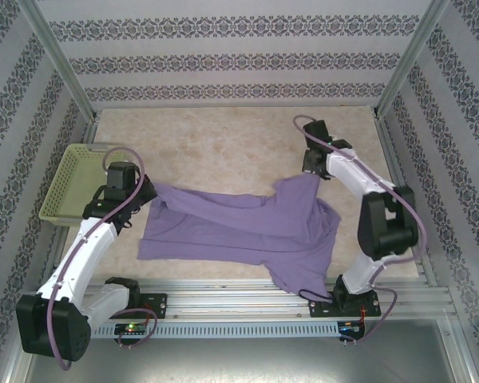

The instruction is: Fold the inside-out t-shirt

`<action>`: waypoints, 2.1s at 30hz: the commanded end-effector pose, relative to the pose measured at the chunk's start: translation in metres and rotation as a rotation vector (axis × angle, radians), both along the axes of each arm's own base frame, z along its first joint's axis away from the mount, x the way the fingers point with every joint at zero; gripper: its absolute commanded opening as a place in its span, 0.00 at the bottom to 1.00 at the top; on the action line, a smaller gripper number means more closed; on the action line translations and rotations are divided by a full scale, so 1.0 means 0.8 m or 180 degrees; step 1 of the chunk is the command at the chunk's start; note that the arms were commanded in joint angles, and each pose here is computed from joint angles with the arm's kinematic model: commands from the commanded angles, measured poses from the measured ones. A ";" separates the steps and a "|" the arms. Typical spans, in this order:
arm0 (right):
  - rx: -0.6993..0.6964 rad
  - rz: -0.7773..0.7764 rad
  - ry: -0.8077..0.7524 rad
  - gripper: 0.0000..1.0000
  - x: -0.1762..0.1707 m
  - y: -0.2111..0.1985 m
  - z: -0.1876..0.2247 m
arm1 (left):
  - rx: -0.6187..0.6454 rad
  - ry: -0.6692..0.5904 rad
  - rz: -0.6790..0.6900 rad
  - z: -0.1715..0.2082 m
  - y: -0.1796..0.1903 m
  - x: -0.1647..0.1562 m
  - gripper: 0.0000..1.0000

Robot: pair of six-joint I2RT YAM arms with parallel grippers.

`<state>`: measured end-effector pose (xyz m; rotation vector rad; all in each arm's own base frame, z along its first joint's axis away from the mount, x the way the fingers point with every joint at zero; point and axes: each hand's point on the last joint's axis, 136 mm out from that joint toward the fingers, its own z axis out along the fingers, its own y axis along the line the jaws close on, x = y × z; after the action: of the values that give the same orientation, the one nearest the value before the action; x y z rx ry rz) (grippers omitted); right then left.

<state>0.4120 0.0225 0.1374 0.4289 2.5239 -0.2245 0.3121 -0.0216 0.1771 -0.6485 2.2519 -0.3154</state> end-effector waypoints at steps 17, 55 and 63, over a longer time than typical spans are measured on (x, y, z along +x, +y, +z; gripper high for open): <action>-0.0281 -0.0060 -0.1868 0.00 -0.095 -0.056 0.316 | 0.0695 -0.0542 0.0225 0.142 0.037 0.035 0.00; -0.0306 0.0432 -0.2218 0.00 0.132 0.001 0.363 | 0.1100 -0.1376 0.0661 0.151 0.062 0.192 0.00; -0.0513 0.0446 -0.2078 0.00 0.221 0.004 0.322 | 0.1311 -0.1224 0.0680 0.111 0.080 0.265 0.00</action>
<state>0.5737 0.0344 0.3854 0.2118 1.9105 -0.1327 0.5067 0.0257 0.2466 -0.5461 1.8730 0.0672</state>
